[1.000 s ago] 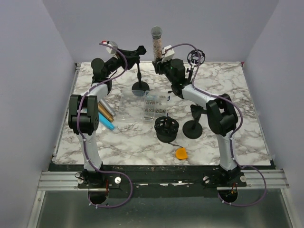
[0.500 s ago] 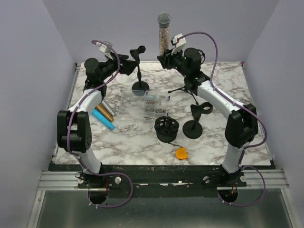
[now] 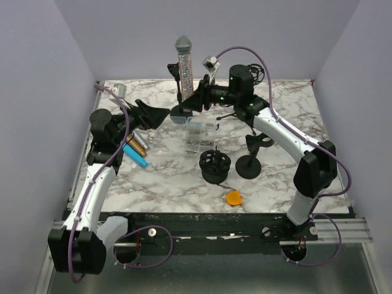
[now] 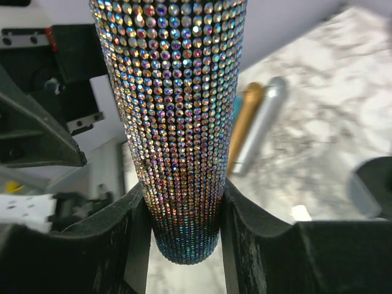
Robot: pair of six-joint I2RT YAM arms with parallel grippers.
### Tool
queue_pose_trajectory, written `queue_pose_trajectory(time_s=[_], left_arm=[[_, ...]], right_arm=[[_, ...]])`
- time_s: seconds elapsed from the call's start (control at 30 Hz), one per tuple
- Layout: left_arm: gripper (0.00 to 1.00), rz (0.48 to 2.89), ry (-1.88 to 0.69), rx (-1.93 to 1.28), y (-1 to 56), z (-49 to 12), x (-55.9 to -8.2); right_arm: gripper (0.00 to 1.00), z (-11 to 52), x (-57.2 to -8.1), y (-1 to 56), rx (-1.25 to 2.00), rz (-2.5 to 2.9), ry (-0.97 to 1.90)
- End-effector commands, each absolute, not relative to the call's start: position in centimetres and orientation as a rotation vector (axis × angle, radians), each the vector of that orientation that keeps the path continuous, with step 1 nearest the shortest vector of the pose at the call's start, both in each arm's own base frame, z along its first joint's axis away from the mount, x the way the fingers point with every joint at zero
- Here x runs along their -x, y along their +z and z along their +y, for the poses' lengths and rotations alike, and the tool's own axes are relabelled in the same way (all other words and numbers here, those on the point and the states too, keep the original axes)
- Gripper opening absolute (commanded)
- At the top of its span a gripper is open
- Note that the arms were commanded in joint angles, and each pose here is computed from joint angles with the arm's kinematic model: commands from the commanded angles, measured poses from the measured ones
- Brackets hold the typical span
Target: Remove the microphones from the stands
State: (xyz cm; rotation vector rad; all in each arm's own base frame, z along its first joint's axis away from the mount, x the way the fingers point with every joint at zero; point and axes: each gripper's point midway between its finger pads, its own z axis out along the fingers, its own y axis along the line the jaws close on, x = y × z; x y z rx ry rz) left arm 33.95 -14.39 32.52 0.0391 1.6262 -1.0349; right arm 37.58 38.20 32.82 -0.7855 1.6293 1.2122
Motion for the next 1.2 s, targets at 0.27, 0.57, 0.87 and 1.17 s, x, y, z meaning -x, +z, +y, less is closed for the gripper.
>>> queue_pose_trajectory(time_s=[0.27, 0.57, 0.87, 1.17], left_arm=[[0.87, 1.673, -0.996, 0.085, 33.9, -12.9, -26.4], [0.82, 1.732, -0.988, 0.146, 31.2, -12.8, -26.6], [0.48, 1.719, -0.964, 0.152, 30.7, -12.5, -26.2], [0.0, 1.88, -0.785, 0.28, 28.1, -10.2, -27.0]], right_arm=[[0.01, 44.4, -24.4, 32.5, 0.878, 1.671, 1.723], [0.01, 46.4, -20.2, 30.2, 0.94, 1.715, 1.758], [0.02, 47.5, -19.2, 28.4, 0.904, 1.784, 1.699], [0.65, 46.6, -22.0, 27.7, 0.753, 1.877, 1.488]])
